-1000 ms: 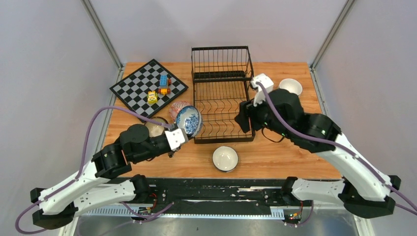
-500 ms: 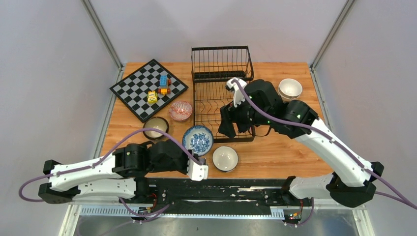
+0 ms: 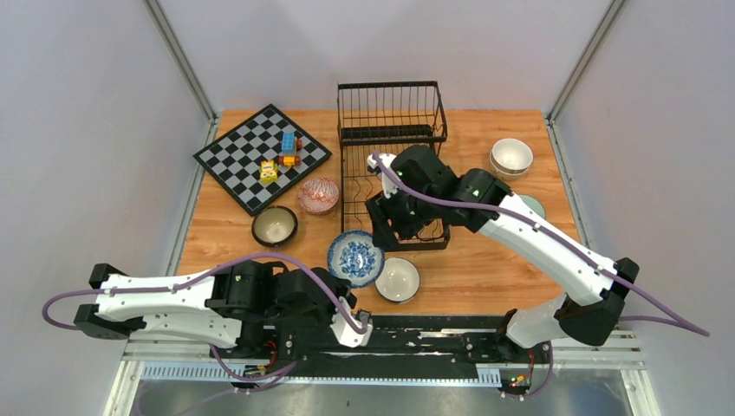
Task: Unload the bowls from the dish rack
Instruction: Place the bowl with the bowl.
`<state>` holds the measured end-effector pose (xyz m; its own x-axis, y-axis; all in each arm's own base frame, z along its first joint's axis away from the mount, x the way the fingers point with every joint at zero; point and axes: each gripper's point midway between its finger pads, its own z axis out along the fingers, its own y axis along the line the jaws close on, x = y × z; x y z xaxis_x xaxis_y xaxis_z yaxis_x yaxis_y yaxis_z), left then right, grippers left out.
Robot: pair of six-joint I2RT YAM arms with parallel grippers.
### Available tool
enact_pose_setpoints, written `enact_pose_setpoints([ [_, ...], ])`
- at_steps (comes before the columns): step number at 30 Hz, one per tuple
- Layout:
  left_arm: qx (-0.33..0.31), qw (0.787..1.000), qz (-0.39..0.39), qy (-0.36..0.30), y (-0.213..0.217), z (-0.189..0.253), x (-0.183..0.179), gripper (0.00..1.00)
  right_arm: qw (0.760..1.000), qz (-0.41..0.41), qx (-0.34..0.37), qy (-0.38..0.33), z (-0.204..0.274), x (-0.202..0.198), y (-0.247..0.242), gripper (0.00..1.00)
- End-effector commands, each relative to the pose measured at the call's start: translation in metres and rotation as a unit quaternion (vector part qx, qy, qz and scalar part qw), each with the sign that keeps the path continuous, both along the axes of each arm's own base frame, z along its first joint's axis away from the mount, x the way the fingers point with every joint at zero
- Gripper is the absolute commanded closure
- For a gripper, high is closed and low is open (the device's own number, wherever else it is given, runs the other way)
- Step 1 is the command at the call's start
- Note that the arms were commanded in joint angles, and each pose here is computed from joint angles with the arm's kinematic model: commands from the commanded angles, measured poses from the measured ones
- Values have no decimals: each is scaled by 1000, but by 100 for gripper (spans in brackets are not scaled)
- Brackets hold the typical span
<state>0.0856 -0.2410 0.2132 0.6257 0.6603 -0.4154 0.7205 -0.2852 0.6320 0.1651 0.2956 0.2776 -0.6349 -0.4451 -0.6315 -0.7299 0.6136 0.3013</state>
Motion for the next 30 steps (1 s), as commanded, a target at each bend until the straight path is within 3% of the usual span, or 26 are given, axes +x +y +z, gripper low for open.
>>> enact_pose_setpoints([
  [1,-14,999,-16,-24,-5,16,0,100,999,8,-37,-9,-10,-6,-4,38],
  [10,-6,998,-59,-25,-9,7,-14,100,994,50,-92,-40,-26,-11,-1,41],
  [21,1,996,-90,-23,-14,-1,-23,100,986,74,-144,-45,-49,-19,-3,59],
  [24,2,996,-91,-20,-15,-1,-24,100,985,77,-150,-43,-53,-21,-3,70],
  [28,-2,997,-79,-16,-17,-1,-22,100,985,78,-146,-41,-53,-23,-1,98],
  [30,-7,998,-68,-15,-17,0,-21,100,986,76,-145,-38,-53,-24,-1,100],
])
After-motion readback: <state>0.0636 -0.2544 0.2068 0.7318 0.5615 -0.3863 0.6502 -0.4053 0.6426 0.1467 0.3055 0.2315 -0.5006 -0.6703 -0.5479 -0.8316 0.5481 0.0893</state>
